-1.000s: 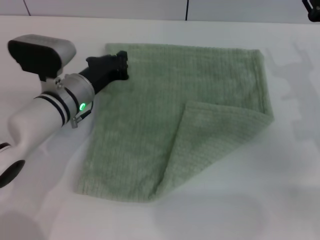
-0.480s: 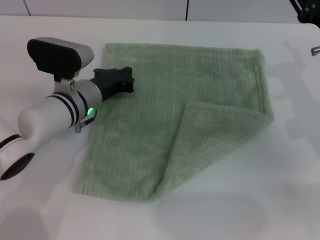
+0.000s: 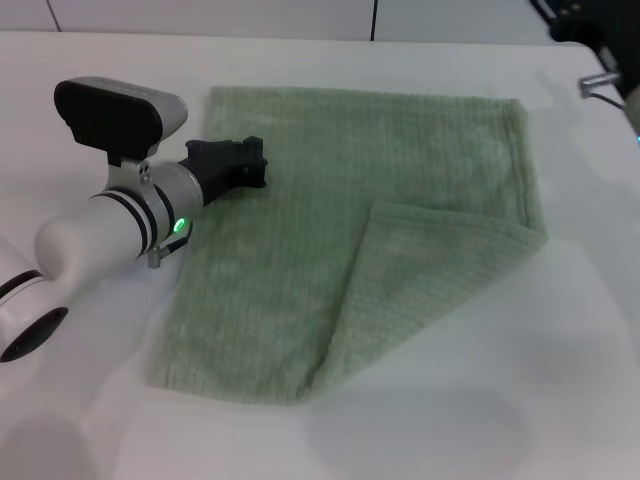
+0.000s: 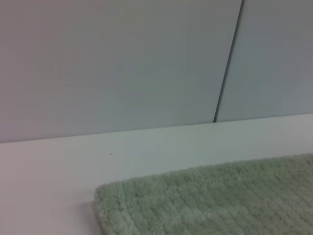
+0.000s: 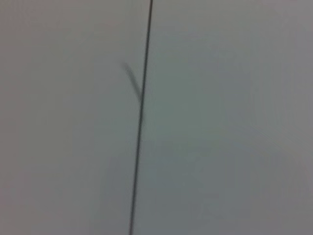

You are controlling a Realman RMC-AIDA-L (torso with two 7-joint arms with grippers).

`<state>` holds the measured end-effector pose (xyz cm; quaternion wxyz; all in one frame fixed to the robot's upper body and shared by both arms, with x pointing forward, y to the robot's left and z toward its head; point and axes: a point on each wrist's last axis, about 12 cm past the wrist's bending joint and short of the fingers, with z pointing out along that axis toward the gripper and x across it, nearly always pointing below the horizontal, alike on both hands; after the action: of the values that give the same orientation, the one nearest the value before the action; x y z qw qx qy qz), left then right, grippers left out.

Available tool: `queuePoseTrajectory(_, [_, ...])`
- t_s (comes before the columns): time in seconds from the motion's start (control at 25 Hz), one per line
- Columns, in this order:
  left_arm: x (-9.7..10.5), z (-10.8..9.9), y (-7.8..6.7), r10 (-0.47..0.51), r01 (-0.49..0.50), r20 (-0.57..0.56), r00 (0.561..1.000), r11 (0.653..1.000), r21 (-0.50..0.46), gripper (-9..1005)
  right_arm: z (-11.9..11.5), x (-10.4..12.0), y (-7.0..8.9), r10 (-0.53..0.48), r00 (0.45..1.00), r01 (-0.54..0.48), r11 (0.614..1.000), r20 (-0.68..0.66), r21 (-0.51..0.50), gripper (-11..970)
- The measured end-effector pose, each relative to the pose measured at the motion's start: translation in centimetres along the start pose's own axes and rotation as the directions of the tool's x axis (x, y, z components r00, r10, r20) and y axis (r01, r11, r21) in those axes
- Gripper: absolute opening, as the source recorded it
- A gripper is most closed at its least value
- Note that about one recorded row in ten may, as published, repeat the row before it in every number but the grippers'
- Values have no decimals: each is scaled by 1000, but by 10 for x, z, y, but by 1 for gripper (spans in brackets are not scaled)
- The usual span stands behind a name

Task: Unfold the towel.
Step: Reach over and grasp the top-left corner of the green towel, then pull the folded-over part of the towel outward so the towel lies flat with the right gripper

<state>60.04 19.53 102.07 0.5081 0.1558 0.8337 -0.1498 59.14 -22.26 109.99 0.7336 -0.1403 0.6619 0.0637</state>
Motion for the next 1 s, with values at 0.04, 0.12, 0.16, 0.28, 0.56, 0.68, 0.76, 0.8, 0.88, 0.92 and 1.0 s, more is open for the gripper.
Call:
queuePoseTrajectory(0.04, [1, 0, 1, 0, 0, -4, 1000, 1000, -3, 5, 6, -3, 4, 5, 999, -5, 1000, -35, -11, 757])
queuePoseTrajectory(0.12, [1, 0, 1, 1, -1, -6, 1000, 1000, -5, 5, 19, -13, 14, 10, 994, -15, 999, -110, -42, 757])
queuePoseTrajectory(0.16, [1, 0, 1, 1, -1, -6, 1000, 1000, -5, 5, 19, -13, 14, 10, 994, -15, 999, -110, -42, 756])
queuePoseTrajectory(0.28, [2, -1, 1, -1, 1, -6, 1000, 1000, -5, 5, 34, -35, 34, 7, 975, -30, 994, -221, -102, 756])
queuePoseTrajectory(0.56, [1, -1, 1, 0, 0, -6, 1000, 1000, -5, 5, 46, -73, 61, -21, 912, -62, 980, -410, -188, 753])
queuePoseTrajectory(0.68, [1, -1, 1, 0, 0, -5, 1000, 1000, -5, 5, 50, -94, 66, -58, 858, -80, 967, -510, -244, 753])
queuePoseTrajectory(0.76, [1, -1, 2, 0, 0, -5, 1000, 1000, -5, 5, 51, -98, 68, -78, 837, -85, 959, -541, -270, 752])
queuePoseTrajectory(0.8, [1, -1, 2, 0, 0, -5, 1000, 1000, -5, 5, 51, -101, 69, -94, 823, -89, 953, -560, -290, 752])
queuePoseTrajectory(0.88, [1, -1, 2, 0, 0, -5, 1000, 1000, -5, 5, 53, -108, 72, -158, 771, -92, 931, -616, -354, 752])
queuePoseTrajectory(0.92, [1, -1, 2, 0, 0, -5, 1000, 1000, -5, 5, 53, -109, 72, -181, 755, -90, 923, -630, -373, 752])
queuePoseTrajectory(1.0, [1, -1, 1, 0, 0, -5, 1000, 1000, -5, 5, 53, -110, 72, -202, 741, -87, 916, -640, -391, 752])
